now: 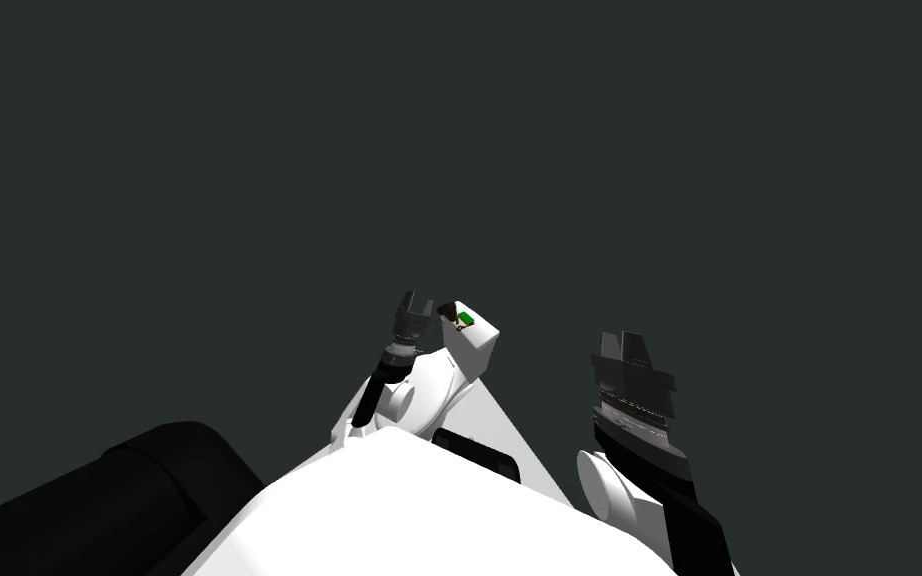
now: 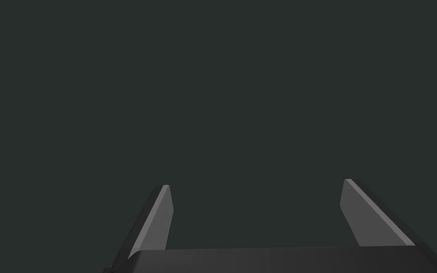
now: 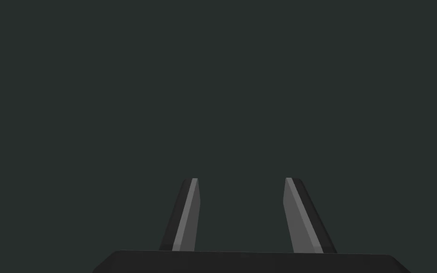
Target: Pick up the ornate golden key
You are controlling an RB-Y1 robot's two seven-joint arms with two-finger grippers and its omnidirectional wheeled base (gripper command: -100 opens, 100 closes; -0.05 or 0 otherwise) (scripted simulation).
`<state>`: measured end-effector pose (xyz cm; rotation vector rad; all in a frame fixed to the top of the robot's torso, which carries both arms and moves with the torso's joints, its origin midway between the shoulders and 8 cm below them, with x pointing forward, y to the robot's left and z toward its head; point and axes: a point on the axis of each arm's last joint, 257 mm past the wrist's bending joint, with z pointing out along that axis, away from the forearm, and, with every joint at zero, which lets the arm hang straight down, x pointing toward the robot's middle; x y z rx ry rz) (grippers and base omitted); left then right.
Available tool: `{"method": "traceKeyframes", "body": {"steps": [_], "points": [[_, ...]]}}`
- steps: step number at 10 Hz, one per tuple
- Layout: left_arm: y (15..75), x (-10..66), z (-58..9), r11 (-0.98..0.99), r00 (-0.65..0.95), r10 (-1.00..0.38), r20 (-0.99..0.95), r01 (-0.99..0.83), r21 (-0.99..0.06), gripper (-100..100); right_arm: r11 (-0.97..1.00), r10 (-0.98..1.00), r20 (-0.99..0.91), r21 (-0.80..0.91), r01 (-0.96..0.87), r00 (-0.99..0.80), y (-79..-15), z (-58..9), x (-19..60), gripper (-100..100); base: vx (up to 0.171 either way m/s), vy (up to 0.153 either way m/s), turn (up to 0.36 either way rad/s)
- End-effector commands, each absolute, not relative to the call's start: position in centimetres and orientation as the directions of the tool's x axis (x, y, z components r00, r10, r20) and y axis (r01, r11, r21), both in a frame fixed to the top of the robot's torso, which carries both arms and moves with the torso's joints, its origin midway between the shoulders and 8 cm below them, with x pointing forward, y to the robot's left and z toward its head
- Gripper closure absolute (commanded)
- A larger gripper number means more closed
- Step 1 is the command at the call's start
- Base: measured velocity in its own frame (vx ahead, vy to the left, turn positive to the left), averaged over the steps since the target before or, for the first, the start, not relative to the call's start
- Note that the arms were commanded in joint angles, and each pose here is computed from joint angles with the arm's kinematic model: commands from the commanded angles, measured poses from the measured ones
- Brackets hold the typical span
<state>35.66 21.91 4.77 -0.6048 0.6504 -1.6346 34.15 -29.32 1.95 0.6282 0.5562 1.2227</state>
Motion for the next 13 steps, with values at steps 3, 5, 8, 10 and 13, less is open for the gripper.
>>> {"method": "traceKeyframes", "body": {"steps": [3,5,8,10,13], "points": [[20.5,37.2,4.3,-0.181,-0.211,-0.976,0.055,0.641,-0.746,-100,0.216,0.966,-0.055,0.704,-0.676,0.252,-29.3,1.9,34.1,0,0.025,0.007,0.065],[19.8,37.9,4.1,-0.207,-0.240,-0.968,0.070,0.610,-0.765,-100,0.216,0.966,-0.055,0.704,-0.676,0.252,-29.3,1.9,34.2,0,0.022,0.004,0.039],[18.4,39.4,3.5,-0.262,-0.300,-0.948,0.108,0.542,-0.798,-100,0.216,0.966,-0.055,0.704,-0.676,0.251,-29.3,1.9,34.2,0,0.024,0.004,0.037],[17.6,40.1,3.1,-0.289,-0.328,-0.936,0.130,0.502,-0.815,-100,0.216,0.966,-0.055,0.704,-0.676,0.251,-29.3,2.0,34.2,0,0.022,0.001,0.033],[16.8,41.3,1.8,-0.308,-0.346,-0.924,0.160,0.429,-0.849,-100,0.216,0.966,-0.055,0.704,-0.676,0.251,-29.3,2.0,34.2,0,0.014,-0.004,0.023]]}}
